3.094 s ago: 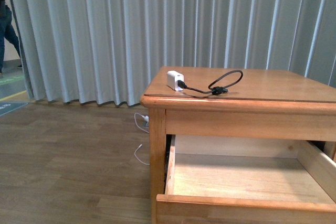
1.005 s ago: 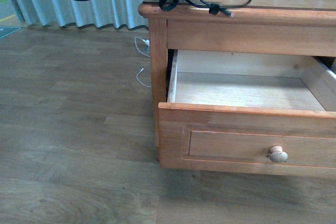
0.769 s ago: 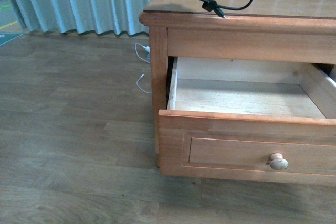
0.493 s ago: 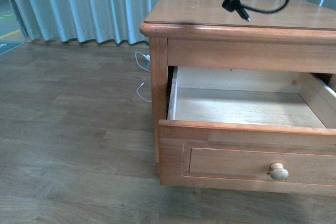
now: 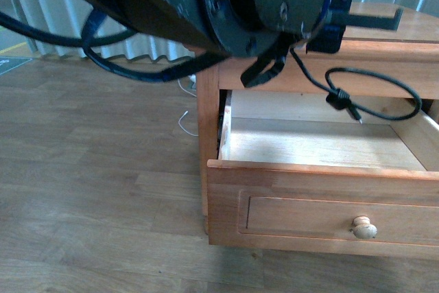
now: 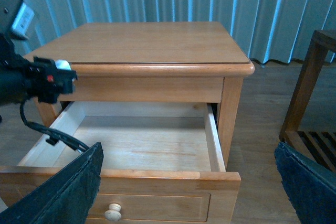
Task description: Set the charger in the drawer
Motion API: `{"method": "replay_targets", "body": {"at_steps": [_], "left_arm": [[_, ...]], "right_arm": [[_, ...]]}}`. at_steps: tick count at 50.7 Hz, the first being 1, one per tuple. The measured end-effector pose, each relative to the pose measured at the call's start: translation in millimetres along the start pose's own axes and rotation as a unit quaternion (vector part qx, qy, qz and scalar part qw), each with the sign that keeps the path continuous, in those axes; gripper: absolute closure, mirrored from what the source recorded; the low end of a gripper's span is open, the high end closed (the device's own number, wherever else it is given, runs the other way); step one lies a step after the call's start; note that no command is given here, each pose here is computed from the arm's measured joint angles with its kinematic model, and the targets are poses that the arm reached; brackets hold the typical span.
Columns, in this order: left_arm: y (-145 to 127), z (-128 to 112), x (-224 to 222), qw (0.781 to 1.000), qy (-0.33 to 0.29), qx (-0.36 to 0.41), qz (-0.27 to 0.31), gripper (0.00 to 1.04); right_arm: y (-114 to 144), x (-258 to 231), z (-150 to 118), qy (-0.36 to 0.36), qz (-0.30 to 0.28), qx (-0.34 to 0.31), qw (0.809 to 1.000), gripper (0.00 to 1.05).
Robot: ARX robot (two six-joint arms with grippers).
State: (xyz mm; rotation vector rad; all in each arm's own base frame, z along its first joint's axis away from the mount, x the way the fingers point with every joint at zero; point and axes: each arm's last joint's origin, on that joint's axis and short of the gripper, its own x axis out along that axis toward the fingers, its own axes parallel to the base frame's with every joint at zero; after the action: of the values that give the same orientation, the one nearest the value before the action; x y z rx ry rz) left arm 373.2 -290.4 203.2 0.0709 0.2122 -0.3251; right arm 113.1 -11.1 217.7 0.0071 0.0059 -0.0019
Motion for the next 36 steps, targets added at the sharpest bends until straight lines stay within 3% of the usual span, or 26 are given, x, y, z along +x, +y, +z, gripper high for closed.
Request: {"method": "replay_targets", "body": {"at_steps": [12,26,36], "left_arm": [[-11.4,-37.8,24.9,0.999,0.049,-0.006,0.003,0.81],[-14.1,-43.3,45.4,0.998,0.060,-0.023,0.021,0.80],[-10.5,-40.2,44.0,0.998,0.048,-0.028,0.032,0.36]], "right_arm": [[0.0,0.0,0.0,0.000,0.000,0.000,1.000,0.08],[0.0,0.0,0.0,0.000,0.000,0.000,1.000,0.08],[0.0,0.0,0.0,0.000,0.000,0.000,1.000,0.08]]}}
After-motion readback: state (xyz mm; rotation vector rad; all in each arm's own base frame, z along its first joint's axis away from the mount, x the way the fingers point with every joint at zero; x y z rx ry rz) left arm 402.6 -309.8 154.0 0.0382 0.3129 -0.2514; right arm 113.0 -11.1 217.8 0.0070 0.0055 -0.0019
